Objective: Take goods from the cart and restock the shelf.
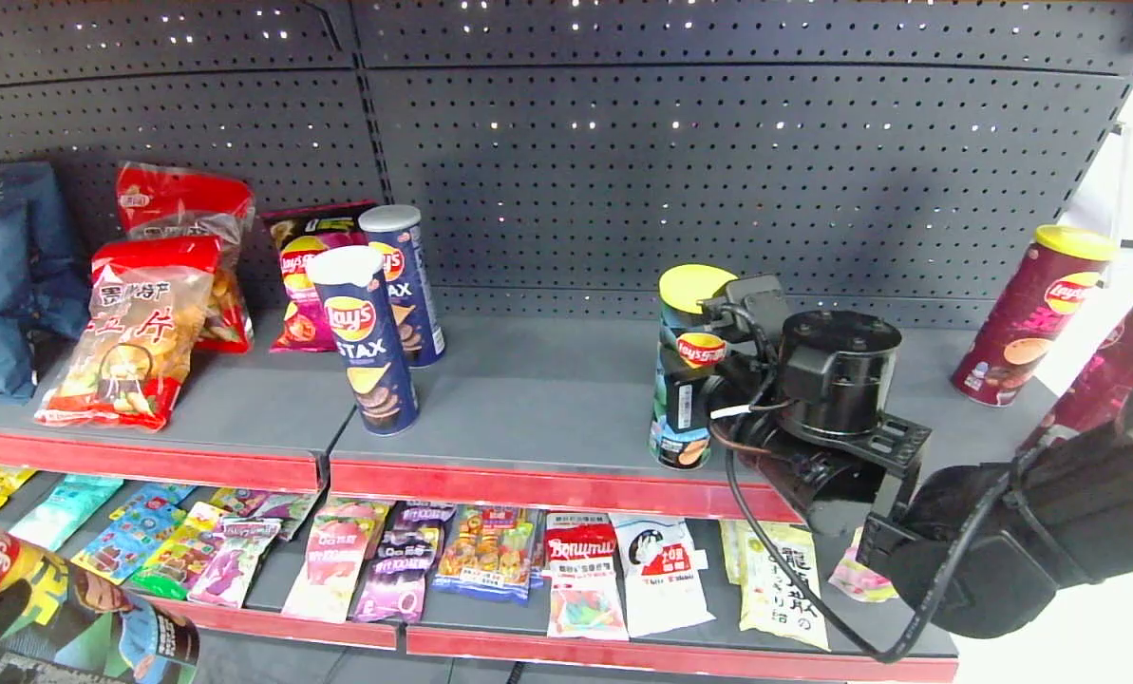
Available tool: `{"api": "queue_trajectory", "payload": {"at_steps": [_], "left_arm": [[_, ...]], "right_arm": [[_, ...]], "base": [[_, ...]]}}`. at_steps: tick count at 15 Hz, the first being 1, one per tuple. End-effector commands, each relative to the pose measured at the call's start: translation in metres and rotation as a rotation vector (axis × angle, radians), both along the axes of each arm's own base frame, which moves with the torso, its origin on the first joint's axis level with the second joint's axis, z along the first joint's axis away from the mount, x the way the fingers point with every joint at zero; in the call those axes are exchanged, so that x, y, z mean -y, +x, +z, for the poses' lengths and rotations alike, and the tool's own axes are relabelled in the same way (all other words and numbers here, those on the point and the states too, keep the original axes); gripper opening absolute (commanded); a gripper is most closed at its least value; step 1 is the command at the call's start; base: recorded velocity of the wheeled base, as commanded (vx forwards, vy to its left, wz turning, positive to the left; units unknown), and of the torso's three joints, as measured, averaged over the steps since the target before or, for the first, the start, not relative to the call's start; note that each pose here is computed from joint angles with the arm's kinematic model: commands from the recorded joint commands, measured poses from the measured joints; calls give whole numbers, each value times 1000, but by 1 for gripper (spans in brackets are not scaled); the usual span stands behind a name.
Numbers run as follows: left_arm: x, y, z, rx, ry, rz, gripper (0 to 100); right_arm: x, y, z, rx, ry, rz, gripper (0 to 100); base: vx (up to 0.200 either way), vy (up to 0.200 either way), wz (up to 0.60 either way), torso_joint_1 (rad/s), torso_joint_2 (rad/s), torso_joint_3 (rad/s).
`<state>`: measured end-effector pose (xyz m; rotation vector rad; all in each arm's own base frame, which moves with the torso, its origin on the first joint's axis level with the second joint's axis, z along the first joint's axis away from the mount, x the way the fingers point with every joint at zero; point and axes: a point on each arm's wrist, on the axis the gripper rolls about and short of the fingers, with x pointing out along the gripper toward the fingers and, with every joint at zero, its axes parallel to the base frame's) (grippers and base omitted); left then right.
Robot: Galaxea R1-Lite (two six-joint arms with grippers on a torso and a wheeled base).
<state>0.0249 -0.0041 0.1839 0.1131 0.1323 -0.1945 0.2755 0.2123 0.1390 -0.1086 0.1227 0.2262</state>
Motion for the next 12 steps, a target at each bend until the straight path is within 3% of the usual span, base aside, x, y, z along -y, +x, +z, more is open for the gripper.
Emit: {"api": "queue_trajectory", "payload": {"at_steps": [1,2,3,12], "left_arm": [[0,0,0,1,0,0,0],[0,0,0,3,0,0,0],[0,0,0,3,0,0,0],[0,0,1,4,0,0,0]], "right_arm": [[0,0,-2,-5,-6,-1,0],[-1,1,-3,-7,-6,-1,0],[0,1,-3,-6,-6,-7,100],[9,-22,7,0,-7,-10,100]], "base": [[0,0,0,0,0,0],[0,0,0,0,0,0],[0,0,0,0,0,0],[0,0,0,0,0,0]]}}
